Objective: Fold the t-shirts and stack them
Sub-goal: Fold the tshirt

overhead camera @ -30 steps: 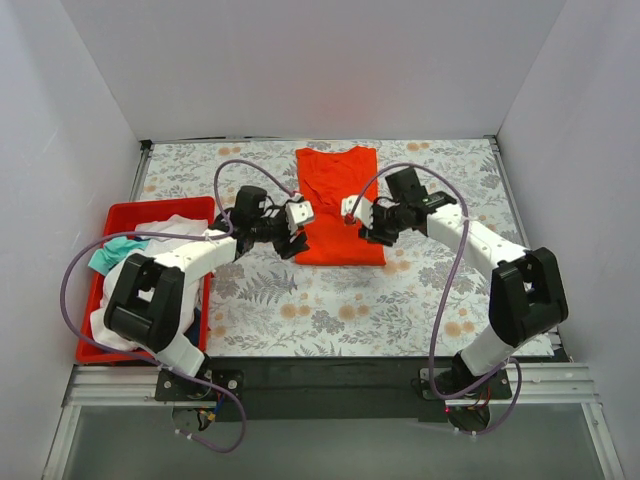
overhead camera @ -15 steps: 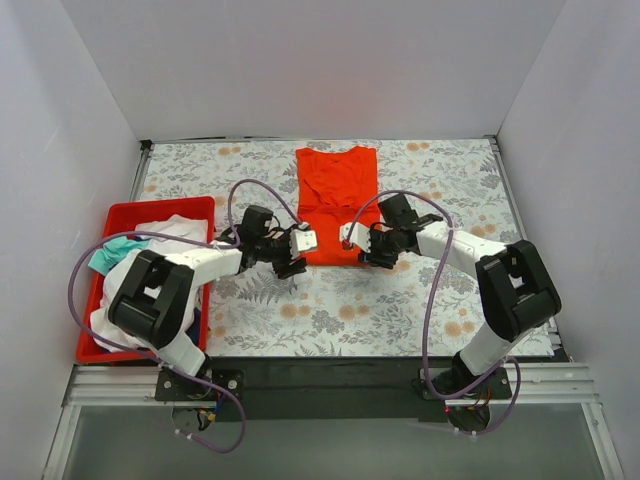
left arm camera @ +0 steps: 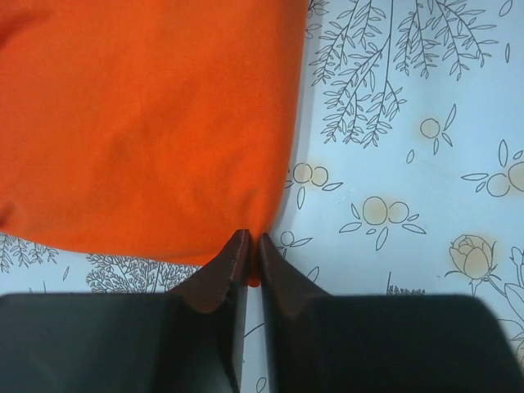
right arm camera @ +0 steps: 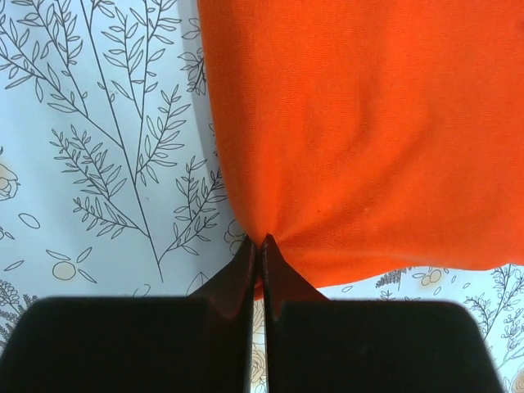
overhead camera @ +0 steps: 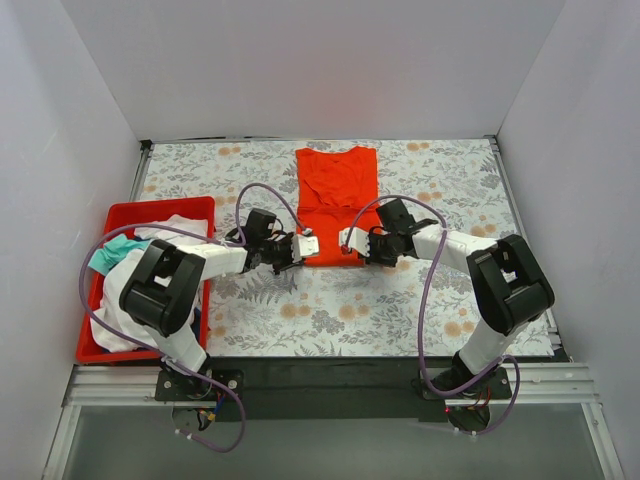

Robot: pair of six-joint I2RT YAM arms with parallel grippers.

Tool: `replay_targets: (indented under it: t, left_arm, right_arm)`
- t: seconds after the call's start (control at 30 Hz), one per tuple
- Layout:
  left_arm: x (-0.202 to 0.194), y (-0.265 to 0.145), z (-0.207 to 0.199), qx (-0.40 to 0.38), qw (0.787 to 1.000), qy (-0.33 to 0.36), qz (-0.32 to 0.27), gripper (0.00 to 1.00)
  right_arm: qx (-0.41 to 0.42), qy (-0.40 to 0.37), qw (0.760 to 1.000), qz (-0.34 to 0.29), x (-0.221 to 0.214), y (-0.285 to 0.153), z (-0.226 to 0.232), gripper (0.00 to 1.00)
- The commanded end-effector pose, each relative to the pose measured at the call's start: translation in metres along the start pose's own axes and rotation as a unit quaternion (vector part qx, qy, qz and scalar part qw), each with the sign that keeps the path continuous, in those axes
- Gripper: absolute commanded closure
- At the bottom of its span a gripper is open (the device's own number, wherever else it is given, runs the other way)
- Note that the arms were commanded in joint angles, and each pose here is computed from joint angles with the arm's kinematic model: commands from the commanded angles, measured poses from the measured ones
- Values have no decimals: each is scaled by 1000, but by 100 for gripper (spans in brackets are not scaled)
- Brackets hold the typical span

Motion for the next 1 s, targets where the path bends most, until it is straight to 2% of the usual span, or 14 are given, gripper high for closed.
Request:
replay_targets:
  t: [0.0, 0.07, 0.27, 0.5, 0.6, 0.7, 0.8, 0.97]
  left_arm:
    - [11, -6, 8, 7, 1000, 2, -3, 95]
    - [22, -11, 17, 18, 1000, -11, -9, 100]
    - [60, -30, 58, 24, 998, -27, -42, 100]
    - [91, -53, 66, 32, 997, -18, -67, 100]
    - [94, -64, 37, -1, 997, -24, -67, 100]
    - [103, -77, 5, -40, 997, 2, -72, 100]
    - [111, -97, -45, -104, 992, -19, -72, 100]
    - [138, -130, -92, -149, 983, -42, -99, 100]
  right_arm:
    - [-3, 10, 1000, 14, -5, 1, 0, 99]
    - [-16, 11, 1000, 0, 9, -11, -9, 99]
    - [-37, 31, 998, -51, 58, -61, -42, 99]
    - [-23, 34, 998, -56, 69, -88, -31, 99]
    - [-13, 31, 997, -64, 67, -102, -8, 99]
    - [29, 34, 998, -44, 52, -104, 30, 99]
    - [57, 16, 997, -57, 55, -125, 67, 99]
    - [95, 1, 994, -58, 56, -150, 110, 99]
Point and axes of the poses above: each gripper's point midway between its finger pads, its own y axis out along the fingers, its own z axis along the line the jaws close on, x = y × z, the point moved 1 cm from there along -y, back along the fingers, and after that the axes turned 9 degrees about y, right-handed, at the moved point
